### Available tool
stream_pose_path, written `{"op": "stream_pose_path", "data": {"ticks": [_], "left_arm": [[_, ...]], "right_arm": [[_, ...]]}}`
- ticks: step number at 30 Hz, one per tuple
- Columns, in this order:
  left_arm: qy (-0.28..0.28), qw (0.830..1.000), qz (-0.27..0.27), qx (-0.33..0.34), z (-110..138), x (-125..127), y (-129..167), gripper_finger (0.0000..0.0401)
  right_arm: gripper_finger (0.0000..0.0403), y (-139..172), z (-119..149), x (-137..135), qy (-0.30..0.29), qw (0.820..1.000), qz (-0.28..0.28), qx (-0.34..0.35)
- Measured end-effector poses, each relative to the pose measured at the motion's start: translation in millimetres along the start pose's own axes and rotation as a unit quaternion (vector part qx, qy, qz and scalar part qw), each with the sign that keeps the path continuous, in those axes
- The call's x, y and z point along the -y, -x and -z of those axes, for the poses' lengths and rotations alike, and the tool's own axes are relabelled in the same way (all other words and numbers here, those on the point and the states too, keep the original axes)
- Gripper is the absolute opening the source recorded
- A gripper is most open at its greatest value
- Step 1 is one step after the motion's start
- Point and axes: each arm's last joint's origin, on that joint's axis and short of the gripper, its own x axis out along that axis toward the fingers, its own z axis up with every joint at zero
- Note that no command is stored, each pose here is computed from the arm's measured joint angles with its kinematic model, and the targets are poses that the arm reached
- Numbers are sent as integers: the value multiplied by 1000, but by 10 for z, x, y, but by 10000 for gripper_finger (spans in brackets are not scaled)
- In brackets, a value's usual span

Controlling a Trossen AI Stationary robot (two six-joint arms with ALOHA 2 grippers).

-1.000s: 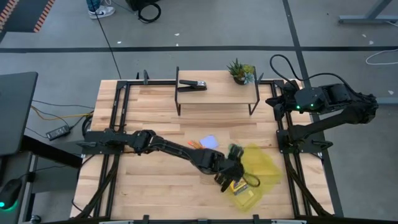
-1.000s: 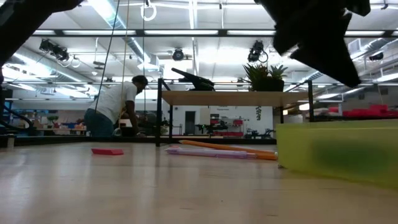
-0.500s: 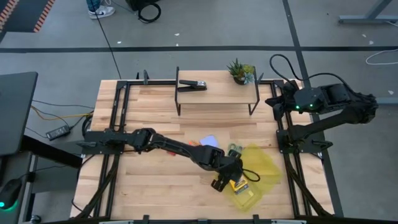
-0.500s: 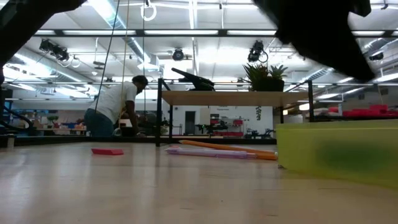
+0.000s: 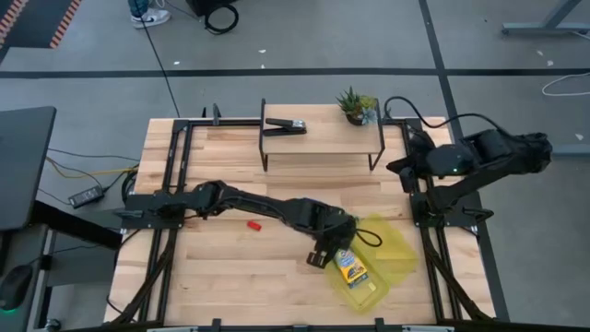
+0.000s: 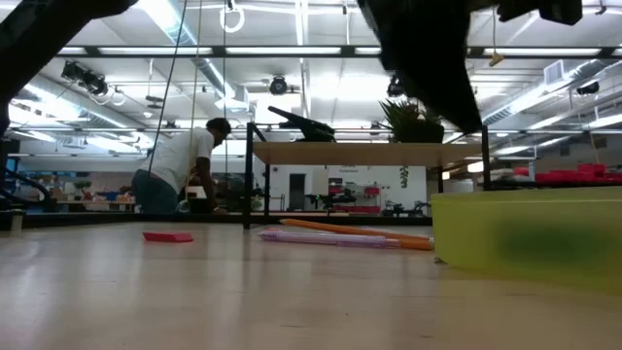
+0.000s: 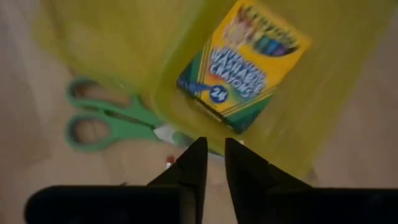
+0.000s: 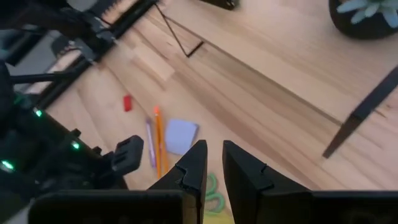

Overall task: Pack school essentials
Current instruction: Put the left orange pencil into the yellow supply box

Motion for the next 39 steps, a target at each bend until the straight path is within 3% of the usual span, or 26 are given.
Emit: {"op": "stream_pose_path", "data": {"ticks": [7, 14, 18, 25, 33, 39], "left_arm": [[-19, 999, -10, 26, -72, 13, 468, 11], [-24, 999, -23, -9, 6, -21, 713, 11], [-22, 999, -22, -32, 55, -35, 720, 10], [-31, 999, -20, -40, 71, -33, 716, 8], [-20, 998, 9, -60, 149, -165, 644, 11], [19, 997, 48, -65, 232, -377, 547, 51]], "right_arm": [[57, 29, 0, -139, 34, 998, -54, 20], [52, -83, 89, -353, 91, 993, -73, -8], [47, -164, 199, -495, 114, 989, -84, -49], [42, -55, 323, -544, 96, 984, -124, -86], [41, 7, 327, -520, 83, 986, -129, -70], [41, 97, 281, -388, 78, 986, -133, -61]]}}
